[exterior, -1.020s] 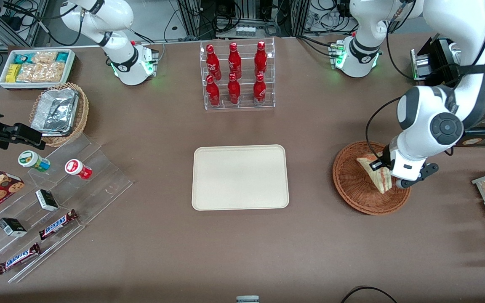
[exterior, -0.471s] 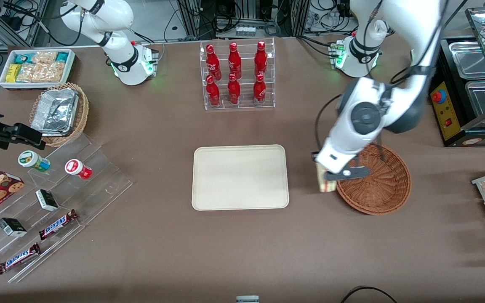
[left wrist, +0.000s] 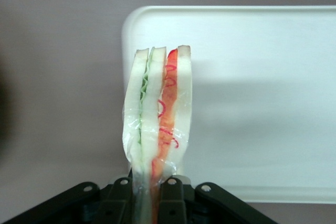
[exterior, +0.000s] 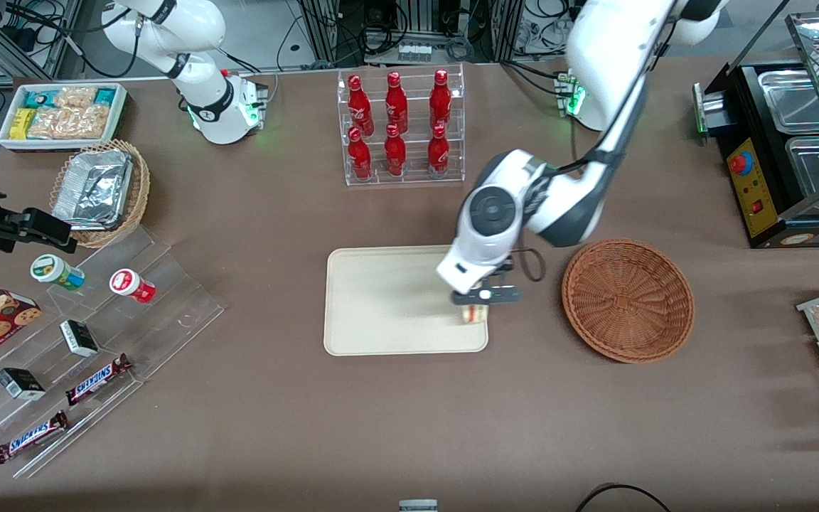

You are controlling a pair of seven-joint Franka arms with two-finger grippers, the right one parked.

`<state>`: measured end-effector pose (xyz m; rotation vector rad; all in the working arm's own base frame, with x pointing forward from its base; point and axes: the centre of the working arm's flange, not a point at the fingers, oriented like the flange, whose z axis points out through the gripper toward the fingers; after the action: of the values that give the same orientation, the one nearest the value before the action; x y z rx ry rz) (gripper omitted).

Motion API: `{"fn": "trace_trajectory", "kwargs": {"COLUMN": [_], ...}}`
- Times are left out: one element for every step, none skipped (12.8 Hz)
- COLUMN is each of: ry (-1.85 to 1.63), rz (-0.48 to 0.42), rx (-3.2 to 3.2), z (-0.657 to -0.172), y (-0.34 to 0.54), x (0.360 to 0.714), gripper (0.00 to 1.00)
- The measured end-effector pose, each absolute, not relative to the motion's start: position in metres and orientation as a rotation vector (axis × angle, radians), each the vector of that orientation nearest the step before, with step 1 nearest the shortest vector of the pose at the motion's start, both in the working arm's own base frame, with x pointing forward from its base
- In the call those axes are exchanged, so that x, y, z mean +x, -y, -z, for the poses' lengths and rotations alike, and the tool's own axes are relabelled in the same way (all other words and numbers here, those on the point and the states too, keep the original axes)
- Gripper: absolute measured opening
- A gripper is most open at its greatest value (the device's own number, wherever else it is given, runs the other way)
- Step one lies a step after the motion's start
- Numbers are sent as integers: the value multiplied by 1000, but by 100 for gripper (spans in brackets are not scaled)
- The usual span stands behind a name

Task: Place sandwich from basket to tray
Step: 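Lower the sandwich onto the tray and open the left gripper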

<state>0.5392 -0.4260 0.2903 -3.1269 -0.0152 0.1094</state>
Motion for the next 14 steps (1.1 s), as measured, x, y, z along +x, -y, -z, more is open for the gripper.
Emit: {"fn": "trace_trajectory", "kwargs": {"ry": [-5,-21,-31,-39,-45,-50,-56,-61,-64,-65,-65,-66,-67,-72], "rz": [-94,-84,-79,-76,-73,-71,-72,-79,-88,-96,-98,-95,-93,-96], "rx": [-3138,-3146,-3151,-3154,-3157,-3160,-3159,-3156,-3151,-3147,-3147,-3149,-3149,-3148], "z": [-278,-268,-260,-255,-251,-248,-245,-240,-235,-230,-227,-227,-226,-224], "y": [440,450,458,465,470,474,477,479,480,480,481,482,482,483], "x": [539,539,539,541,543,543,543,541,540,539,539,540,540,538], "gripper": [16,16,16,16,16,16,16,16,16,16,16,22,33,44]}}
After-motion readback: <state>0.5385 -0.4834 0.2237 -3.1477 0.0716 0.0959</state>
